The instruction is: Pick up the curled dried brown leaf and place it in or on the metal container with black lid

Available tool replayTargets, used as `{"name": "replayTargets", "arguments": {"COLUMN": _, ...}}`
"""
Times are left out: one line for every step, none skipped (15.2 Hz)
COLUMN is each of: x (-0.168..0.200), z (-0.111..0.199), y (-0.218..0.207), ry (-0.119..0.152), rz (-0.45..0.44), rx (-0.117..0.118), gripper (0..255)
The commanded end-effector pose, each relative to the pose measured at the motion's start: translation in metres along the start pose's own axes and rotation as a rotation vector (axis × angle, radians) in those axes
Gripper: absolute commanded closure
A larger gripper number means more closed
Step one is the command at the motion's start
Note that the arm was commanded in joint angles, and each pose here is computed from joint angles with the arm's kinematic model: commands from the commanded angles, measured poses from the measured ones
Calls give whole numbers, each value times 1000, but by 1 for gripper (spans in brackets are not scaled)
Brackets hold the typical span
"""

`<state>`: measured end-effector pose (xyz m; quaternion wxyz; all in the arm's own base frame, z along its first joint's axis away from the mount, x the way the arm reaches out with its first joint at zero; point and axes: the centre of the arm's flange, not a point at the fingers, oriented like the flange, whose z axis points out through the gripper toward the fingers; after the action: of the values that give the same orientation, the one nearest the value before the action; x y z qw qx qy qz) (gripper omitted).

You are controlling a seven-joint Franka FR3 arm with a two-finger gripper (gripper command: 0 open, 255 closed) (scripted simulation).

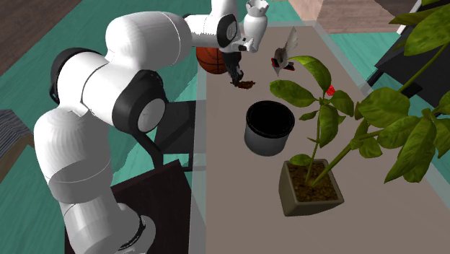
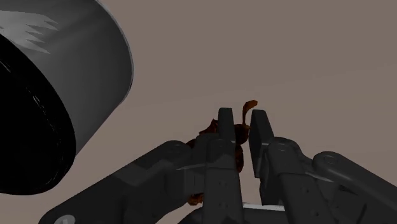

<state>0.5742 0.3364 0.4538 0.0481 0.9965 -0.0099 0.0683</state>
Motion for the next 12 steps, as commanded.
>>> {"name": "replayTargets", "arguments": {"x": 2, "z": -10, "y": 1, "ry": -1, "rz": 0, "rx": 0, "gripper": 255}}
{"name": "replayTargets", "arguments": {"x": 3, "z": -15, "y": 2, "ry": -1, "rz": 0, "rx": 0, "gripper": 255}}
{"name": "replayTargets", "arguments": {"x": 4, "z": -20, "y": 2, "ry": -1, "rz": 0, "rx": 0, "gripper": 255}}
{"name": "replayTargets", "arguments": {"x": 5, "z": -25, "y": 3, "ry": -1, "rz": 0, "rx": 0, "gripper": 255}}
{"name": "replayTargets", "arguments": {"x": 5, "z": -30, "y": 3, "ry": -1, "rz": 0, "rx": 0, "gripper": 255}}
{"name": "replayTargets", "arguments": {"x": 6, "z": -36, "y": 4, "ry": -1, "rz": 0, "rx": 0, "gripper": 255}}
{"name": "replayTargets", "arguments": {"x": 7, "z": -41, "y": 4, "ry": -1, "rz": 0, "rx": 0, "gripper": 255}}
{"name": "replayTargets", "arguments": {"x": 8, "z": -46, "y": 5, "ry": -1, "rz": 0, "rx": 0, "gripper": 255}}
{"name": "replayTargets", "arguments": {"x": 8, "z": -51, "y": 5, "ry": -1, "rz": 0, "rx": 0, "gripper": 255}}
{"name": "replayTargets", "arguments": {"x": 9, "z": -56, "y": 6, "ry": -1, "rz": 0, "rx": 0, "gripper": 255}}
{"name": "replayTargets", "arguments": {"x": 10, "z": -62, "y": 6, "ry": -1, "rz": 0, "rx": 0, "gripper": 255}}
{"name": "replayTargets", "arguments": {"x": 10, "z": -65, "y": 7, "ry": -1, "rz": 0, "rx": 0, "gripper": 255}}
